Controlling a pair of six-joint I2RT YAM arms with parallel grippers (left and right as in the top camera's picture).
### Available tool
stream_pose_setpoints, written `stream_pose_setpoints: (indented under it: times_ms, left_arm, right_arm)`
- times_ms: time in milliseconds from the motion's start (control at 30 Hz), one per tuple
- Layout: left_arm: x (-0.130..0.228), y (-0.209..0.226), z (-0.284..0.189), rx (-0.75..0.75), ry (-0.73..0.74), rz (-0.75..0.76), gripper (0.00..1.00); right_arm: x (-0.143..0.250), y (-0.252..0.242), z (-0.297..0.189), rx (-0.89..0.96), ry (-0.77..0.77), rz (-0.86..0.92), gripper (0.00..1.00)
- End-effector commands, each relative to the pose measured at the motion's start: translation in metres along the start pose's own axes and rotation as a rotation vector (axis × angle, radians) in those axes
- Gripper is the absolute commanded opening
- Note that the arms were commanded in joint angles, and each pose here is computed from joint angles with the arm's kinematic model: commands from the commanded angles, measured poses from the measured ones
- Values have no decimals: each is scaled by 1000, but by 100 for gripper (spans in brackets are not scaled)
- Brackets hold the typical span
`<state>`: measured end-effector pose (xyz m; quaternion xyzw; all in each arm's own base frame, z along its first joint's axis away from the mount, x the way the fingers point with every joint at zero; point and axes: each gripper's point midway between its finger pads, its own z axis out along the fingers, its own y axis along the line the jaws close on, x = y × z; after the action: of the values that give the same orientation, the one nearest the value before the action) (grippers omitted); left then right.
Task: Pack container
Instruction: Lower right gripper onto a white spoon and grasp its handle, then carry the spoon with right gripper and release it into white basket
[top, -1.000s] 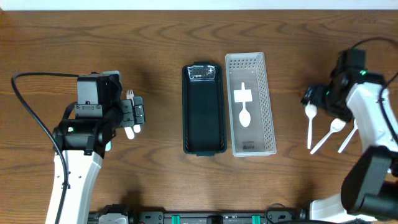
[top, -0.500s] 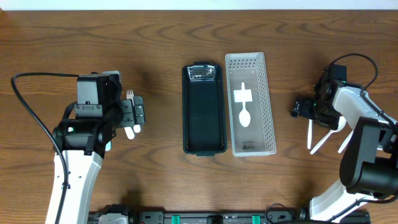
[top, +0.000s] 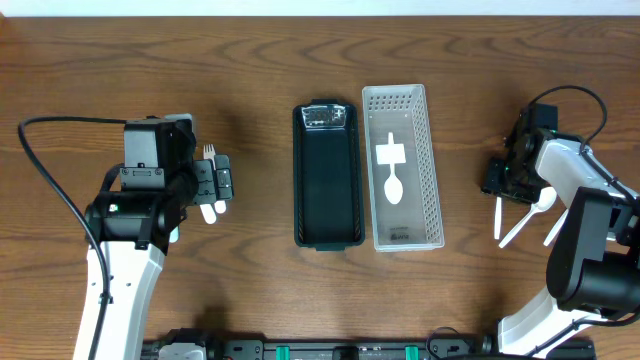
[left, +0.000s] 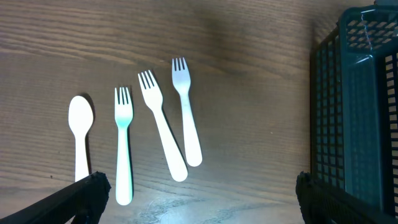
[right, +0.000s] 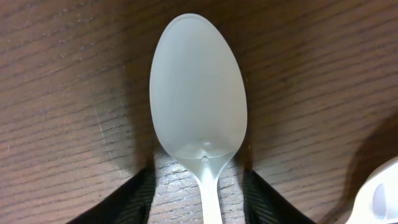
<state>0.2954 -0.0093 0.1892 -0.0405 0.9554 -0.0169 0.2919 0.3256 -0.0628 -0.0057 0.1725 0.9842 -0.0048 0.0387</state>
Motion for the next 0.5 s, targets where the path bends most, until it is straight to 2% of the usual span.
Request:
stream_pose_setpoints:
  times_ms: [0, 67, 100, 233, 300, 467]
  left_arm:
    - [-8, 3, -6, -11, -23, -14, 98]
    - [-8, 3, -6, -11, -23, -14, 98]
    - [-8, 3, -6, -11, -23, -14, 98]
    - [-8, 3, -6, -11, -23, -14, 98]
    - [-8, 3, -6, -11, -23, -14, 98]
    - [-8, 3, -6, -11, -24, -14, 98]
  right_arm:
    - [10, 6, 12, -28, 51, -5, 31]
    - [10, 6, 12, -28, 50, -5, 15]
    - [9, 6, 12, -29, 49, -5, 11]
    - [9, 6, 12, -29, 48, -5, 9]
    - [9, 6, 12, -29, 48, -5, 1]
    - [3, 7, 4, -33, 24, -4, 1]
